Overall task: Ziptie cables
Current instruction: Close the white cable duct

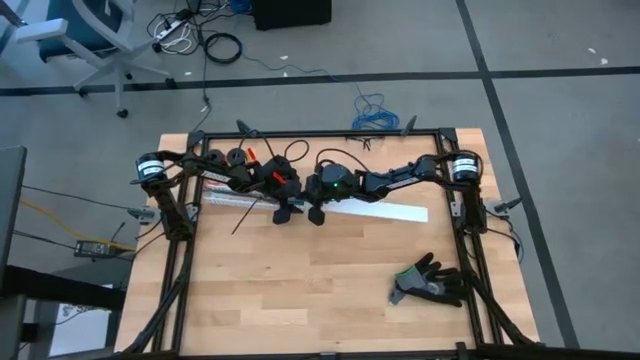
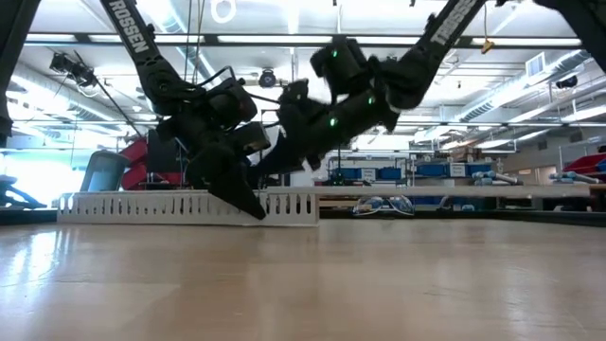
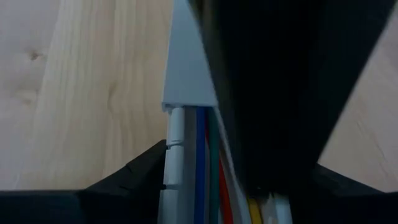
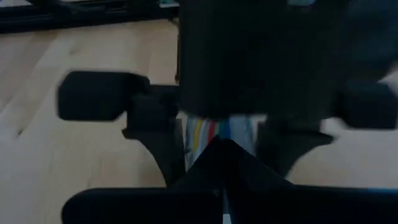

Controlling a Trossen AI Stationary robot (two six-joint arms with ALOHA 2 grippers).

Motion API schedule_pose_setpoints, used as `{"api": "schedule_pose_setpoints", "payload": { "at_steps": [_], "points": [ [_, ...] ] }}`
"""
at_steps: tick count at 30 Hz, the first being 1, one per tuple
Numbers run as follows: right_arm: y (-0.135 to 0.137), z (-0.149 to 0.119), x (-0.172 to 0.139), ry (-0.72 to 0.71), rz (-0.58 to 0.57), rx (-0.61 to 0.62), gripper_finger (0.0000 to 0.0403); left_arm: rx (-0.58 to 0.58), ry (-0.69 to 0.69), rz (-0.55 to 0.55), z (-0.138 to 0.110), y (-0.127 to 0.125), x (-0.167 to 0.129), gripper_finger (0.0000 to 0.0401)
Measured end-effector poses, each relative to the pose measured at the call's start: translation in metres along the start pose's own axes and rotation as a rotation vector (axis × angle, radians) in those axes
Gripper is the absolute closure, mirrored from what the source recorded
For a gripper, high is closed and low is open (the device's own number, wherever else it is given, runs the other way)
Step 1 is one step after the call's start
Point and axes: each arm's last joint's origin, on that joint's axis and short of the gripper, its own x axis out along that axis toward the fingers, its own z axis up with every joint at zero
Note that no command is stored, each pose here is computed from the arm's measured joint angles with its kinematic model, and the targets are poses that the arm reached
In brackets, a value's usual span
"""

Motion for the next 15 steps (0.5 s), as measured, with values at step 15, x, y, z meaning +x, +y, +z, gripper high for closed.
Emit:
{"api": "schedule_pose_setpoints", "payload": {
  "at_steps": [15],
  "points": [
    [0.01,-0.016,-0.031,0.24,-0.085,0.129,0.0403,-0.013,-0.037,0.017,-0.01,-0.003,0.0,0.0156]
  ]
}}
